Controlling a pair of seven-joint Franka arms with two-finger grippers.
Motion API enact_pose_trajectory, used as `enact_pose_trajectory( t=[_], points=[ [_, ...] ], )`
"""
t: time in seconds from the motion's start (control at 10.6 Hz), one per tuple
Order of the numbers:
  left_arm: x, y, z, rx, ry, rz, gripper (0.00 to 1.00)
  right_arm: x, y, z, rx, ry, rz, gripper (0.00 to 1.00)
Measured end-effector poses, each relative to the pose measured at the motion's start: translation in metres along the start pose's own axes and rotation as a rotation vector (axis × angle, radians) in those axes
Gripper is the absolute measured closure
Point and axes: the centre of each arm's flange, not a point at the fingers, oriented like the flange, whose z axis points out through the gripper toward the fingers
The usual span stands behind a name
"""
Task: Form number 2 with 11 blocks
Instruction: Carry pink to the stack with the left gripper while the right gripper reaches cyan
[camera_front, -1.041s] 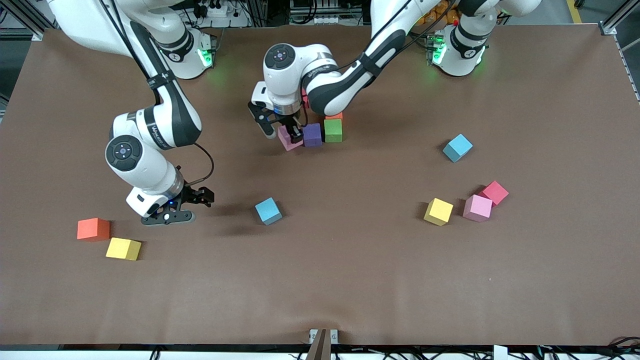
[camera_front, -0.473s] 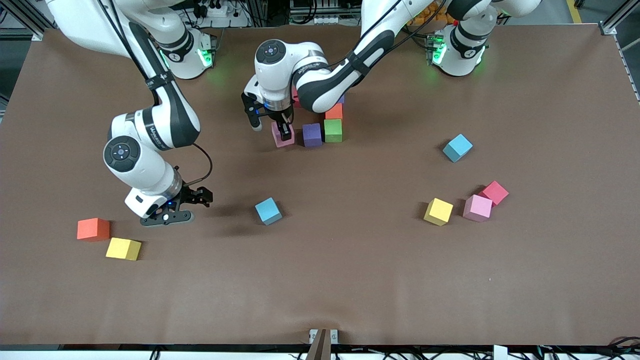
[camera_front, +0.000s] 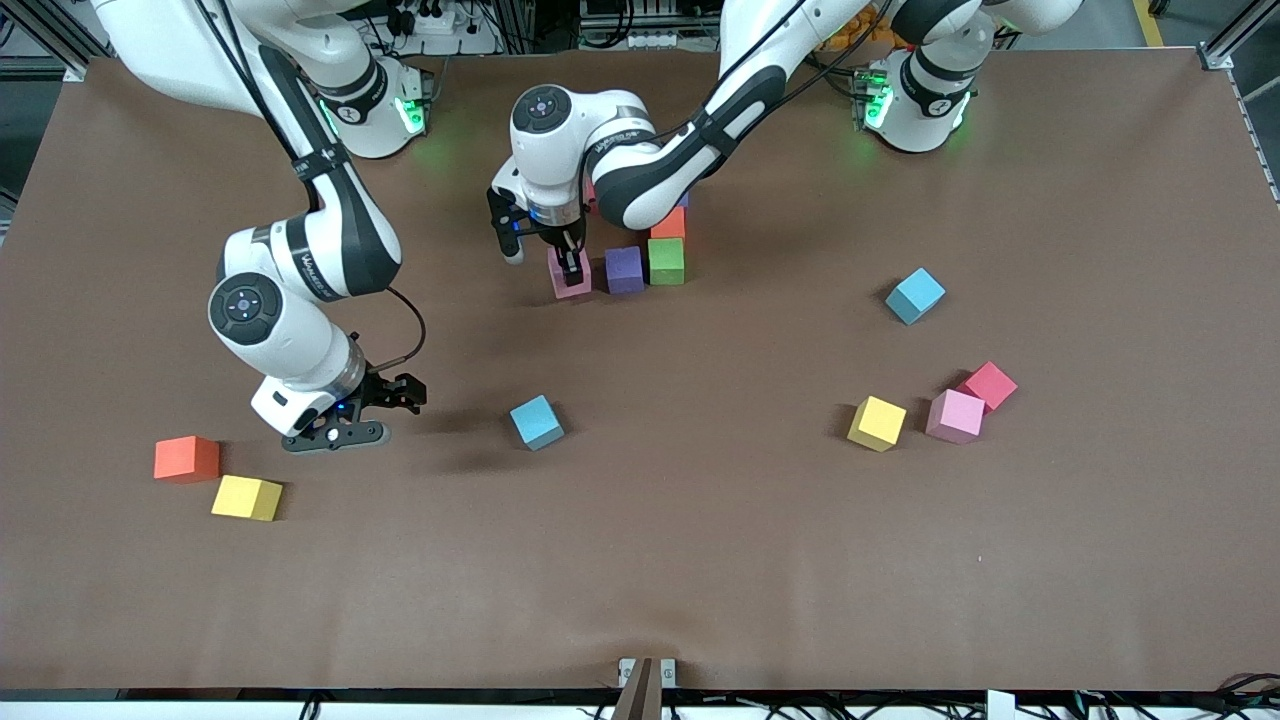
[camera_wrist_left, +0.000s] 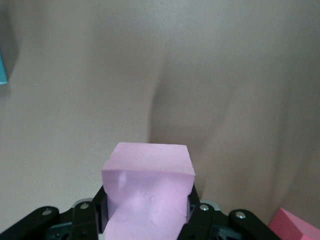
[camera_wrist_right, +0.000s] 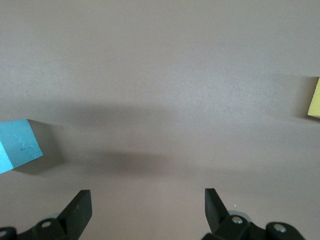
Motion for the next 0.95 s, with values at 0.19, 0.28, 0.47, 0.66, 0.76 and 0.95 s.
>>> enact_pose_trajectory(
  t=[0.19,0.28,0.47,0.66,0.76,0.95],
  points=[
    [0.000,0.006,0.006,0.001,-0.007,0.022,0.41,0.000,0.000,0.001,0.000,-0.002,0.000,0.00],
    [0.000,0.008,0.007,0.013,-0.009,0.042,0.41,0.000,-0.001,0.002,0.000,-0.003,-0.001,0.00],
    [0.000,0.010,0.009,0.024,-0.013,0.082,0.41,0.000,-0.002,0.005,0.002,-0.002,-0.004,0.00],
    [-0.002,0.010,0.011,0.023,-0.035,0.142,0.41,0.000,-0.006,0.008,0.004,-0.001,-0.009,0.00],
    [-0.003,0.010,0.012,0.023,-0.042,0.157,0.41,0.000,-0.007,0.009,0.004,-0.002,-0.011,0.00],
    [-0.004,0.011,0.013,0.021,-0.051,0.184,0.41,0.000,-0.008,0.011,0.004,-0.004,-0.012,0.00]
  ],
)
